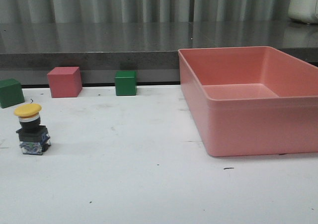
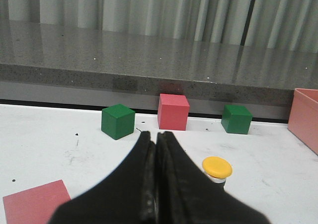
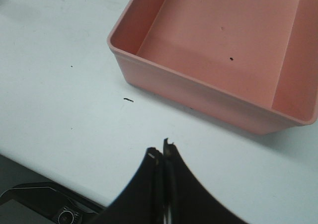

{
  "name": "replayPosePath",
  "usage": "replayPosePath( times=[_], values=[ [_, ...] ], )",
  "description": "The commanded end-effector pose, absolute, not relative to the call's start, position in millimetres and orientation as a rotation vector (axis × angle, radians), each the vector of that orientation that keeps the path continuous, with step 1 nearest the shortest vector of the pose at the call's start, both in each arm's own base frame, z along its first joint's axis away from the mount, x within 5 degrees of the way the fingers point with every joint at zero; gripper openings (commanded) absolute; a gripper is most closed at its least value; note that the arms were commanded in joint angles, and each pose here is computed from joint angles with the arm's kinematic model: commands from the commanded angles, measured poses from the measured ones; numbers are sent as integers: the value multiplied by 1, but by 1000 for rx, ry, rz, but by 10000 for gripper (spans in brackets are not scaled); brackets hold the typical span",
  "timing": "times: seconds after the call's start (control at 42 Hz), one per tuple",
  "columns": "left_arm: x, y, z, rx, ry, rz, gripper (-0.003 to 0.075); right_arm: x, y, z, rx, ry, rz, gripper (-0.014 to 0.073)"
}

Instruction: Place and stand button with both arms

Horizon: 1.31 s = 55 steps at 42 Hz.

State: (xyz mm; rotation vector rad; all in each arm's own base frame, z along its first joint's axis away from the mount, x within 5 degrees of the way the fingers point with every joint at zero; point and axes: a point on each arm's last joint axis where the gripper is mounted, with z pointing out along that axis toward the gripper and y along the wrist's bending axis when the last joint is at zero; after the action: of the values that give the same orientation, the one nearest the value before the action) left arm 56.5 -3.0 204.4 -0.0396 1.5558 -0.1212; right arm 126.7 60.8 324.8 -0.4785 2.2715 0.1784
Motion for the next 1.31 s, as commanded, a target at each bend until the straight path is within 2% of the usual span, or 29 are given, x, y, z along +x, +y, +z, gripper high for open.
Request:
replayPosePath(
  times=[0.0, 0.333, 0.452, 0.571, 0.761, 0.88, 1.047, 1.285],
  values=[
    [55, -3, 209, -48, 1460, -131, -20, 129, 61, 338, -464, 2189, 192, -68],
    [55, -3, 209, -48, 1460, -131, -20, 125, 59, 338, -463, 2172, 198, -68],
    [55, -3, 209, -48, 1460, -131, -20, 112, 44, 333, -376, 2103, 199, -68],
    [55, -3, 209, -46, 1460, -132, -20, 94, 28, 313, -246, 1966, 207, -64],
    [55, -3, 209, -46, 1460, -132, -20, 70, 13, 266, -144, 1694, 163, -64],
    [55, -3, 209, -46, 1460, -132, -20, 61, 8, 239, -74, 1591, 141, -64],
    [55, -3, 209, -46, 1460, -132, -20, 53, 4, 215, 7, 1537, 131, -64],
    [55, -3, 209, -46, 1460, -132, -20, 55, 4, 203, 5, 1519, 131, -64]
  ],
)
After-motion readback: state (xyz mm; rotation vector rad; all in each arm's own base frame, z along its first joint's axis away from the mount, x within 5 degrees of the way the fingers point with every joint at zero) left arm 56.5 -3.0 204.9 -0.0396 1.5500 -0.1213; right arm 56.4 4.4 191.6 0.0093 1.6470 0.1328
